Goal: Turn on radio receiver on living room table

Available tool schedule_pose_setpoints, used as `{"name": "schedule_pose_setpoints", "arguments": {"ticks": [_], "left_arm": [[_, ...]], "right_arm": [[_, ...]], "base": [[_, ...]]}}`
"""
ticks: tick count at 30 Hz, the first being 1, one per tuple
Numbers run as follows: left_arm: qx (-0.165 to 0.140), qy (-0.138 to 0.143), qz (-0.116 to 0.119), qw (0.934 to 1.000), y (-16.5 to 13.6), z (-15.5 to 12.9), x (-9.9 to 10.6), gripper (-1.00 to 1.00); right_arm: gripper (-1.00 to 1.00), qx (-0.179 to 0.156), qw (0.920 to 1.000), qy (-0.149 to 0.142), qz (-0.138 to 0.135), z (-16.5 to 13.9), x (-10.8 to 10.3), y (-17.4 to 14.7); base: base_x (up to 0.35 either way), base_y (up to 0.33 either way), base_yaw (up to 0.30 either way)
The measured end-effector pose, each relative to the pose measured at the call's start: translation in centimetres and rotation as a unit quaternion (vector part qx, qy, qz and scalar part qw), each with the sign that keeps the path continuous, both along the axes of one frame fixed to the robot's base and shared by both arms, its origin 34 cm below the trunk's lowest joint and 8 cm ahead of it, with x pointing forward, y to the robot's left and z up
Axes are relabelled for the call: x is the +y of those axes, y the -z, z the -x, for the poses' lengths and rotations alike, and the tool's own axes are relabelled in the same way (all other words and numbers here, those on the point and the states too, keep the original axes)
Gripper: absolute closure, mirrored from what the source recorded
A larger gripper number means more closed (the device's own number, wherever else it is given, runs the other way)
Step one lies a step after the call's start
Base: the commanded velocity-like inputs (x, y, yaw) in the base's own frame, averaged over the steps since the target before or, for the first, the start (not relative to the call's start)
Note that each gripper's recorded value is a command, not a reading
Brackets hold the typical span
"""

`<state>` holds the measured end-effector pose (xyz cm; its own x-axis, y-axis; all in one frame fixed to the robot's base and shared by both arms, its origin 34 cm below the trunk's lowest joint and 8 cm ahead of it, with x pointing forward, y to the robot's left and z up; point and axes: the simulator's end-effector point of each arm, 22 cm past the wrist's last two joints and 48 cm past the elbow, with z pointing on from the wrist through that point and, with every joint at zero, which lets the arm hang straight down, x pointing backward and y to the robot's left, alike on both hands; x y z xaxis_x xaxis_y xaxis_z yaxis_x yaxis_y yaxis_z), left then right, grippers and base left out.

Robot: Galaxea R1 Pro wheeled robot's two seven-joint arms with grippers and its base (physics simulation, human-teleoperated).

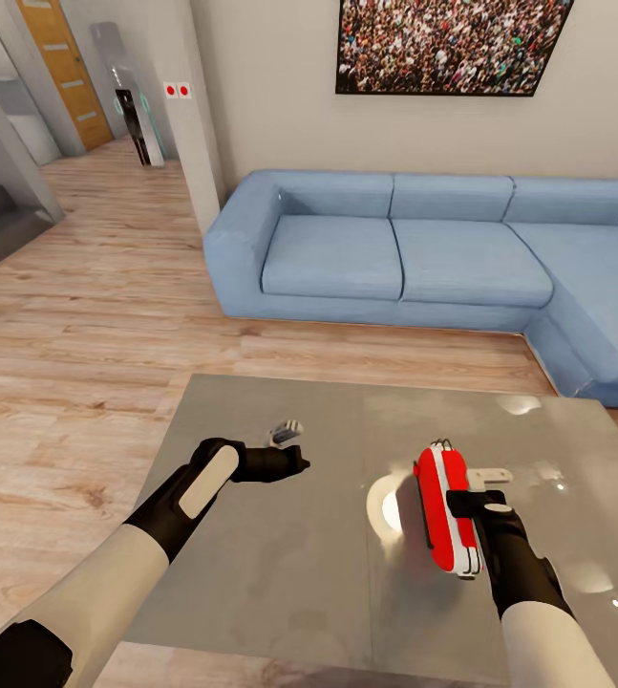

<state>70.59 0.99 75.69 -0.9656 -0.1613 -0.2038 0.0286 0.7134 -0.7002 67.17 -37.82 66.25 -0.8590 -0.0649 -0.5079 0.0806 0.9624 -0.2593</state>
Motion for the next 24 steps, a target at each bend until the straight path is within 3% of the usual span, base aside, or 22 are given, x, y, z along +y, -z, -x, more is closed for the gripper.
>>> {"name": "schedule_pose_setpoints", "arguments": {"ticks": [24], "left_arm": [[0.0,0.0,-0.001,1.0,0.03,-0.01,0.08,1.0]], "right_arm": [[1.0,-0.002,1.0,0.0,0.0,-0.03,0.0,0.01]], "base": [[0.0,0.0,0.0]]}}
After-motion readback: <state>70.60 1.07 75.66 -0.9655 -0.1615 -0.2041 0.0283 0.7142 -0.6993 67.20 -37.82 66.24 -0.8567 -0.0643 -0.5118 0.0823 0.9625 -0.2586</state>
